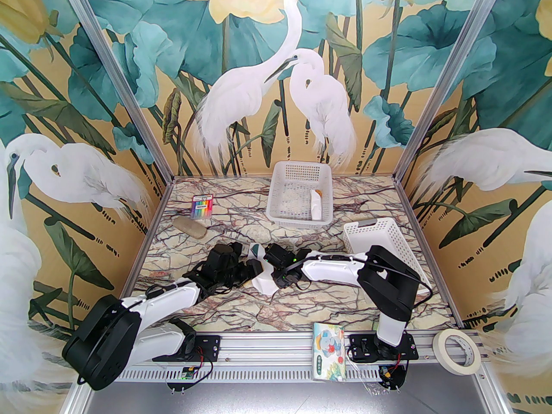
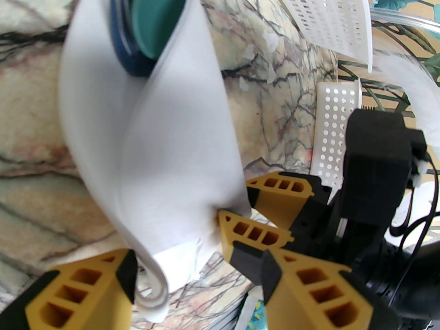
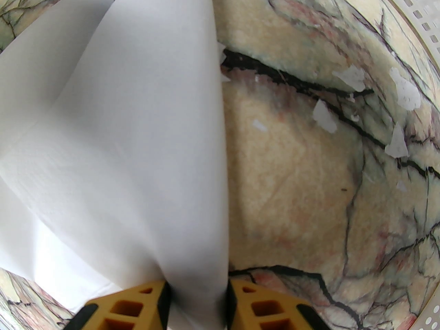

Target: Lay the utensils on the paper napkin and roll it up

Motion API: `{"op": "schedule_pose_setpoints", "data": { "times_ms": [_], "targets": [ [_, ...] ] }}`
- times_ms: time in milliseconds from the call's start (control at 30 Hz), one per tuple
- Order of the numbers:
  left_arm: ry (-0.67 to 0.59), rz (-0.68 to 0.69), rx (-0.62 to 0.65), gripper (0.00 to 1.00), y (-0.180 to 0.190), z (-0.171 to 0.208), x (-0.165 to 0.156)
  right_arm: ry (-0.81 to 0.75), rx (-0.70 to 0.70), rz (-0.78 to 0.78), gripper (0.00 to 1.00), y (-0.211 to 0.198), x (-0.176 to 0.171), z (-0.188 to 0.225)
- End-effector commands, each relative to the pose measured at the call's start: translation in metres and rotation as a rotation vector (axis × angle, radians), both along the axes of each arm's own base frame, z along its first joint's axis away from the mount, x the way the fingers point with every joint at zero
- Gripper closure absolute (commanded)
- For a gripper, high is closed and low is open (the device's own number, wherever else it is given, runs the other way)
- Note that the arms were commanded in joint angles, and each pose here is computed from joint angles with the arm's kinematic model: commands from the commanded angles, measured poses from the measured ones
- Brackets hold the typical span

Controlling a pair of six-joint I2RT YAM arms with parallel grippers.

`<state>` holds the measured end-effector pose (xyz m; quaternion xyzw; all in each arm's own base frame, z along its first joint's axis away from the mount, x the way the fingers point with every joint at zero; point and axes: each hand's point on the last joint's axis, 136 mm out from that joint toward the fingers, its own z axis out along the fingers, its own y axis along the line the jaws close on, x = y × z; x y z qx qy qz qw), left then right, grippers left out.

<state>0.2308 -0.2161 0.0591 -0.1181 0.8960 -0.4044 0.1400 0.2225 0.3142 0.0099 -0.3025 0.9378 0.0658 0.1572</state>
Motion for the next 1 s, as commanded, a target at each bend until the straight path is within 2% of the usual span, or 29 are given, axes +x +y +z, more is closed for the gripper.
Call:
{"op": "schedule_pose_setpoints", "data": {
  "times_ms": [0, 133, 267, 467, 567, 733, 867, 967],
  "targets": [
    [0.000, -0.029, -0.007, 0.39, -0.005, 0.005, 0.003, 0.149, -0.084, 0.031, 0.65, -0.016, -0.038, -0.044],
    [0.019, -0.030, 0.004, 0.40, 0.000, 0.003, -0.003, 0.148, -0.083, 0.031, 0.65, -0.016, -0.038, -0.044],
    [0.075, -0.098, -0.080, 0.43, -0.012, 0.011, -0.017, 0.150, -0.085, 0.032, 0.65, -0.017, -0.039, -0.044],
    [0.116, -0.046, 0.042, 0.44, 0.011, -0.010, -0.028, 0.151, -0.077, 0.035, 0.65, -0.013, -0.038, -0.044],
    [0.118, -0.031, 0.051, 0.45, 0.015, -0.014, -0.031, 0.151, -0.075, 0.037, 0.65, -0.012, -0.038, -0.043],
    [0.095, -0.006, 0.064, 0.56, 0.020, -0.011, -0.029, 0.152, -0.080, 0.038, 0.65, -0.012, -0.039, -0.044],
    [0.078, 0.021, 0.115, 0.70, 0.031, -0.010, -0.030, 0.150, -0.077, 0.036, 0.65, -0.011, -0.039, -0.044],
    [0.059, 0.022, 0.099, 0.82, 0.031, -0.004, -0.031, 0.151, -0.076, 0.036, 0.65, -0.010, -0.039, -0.044]
  ]
}}
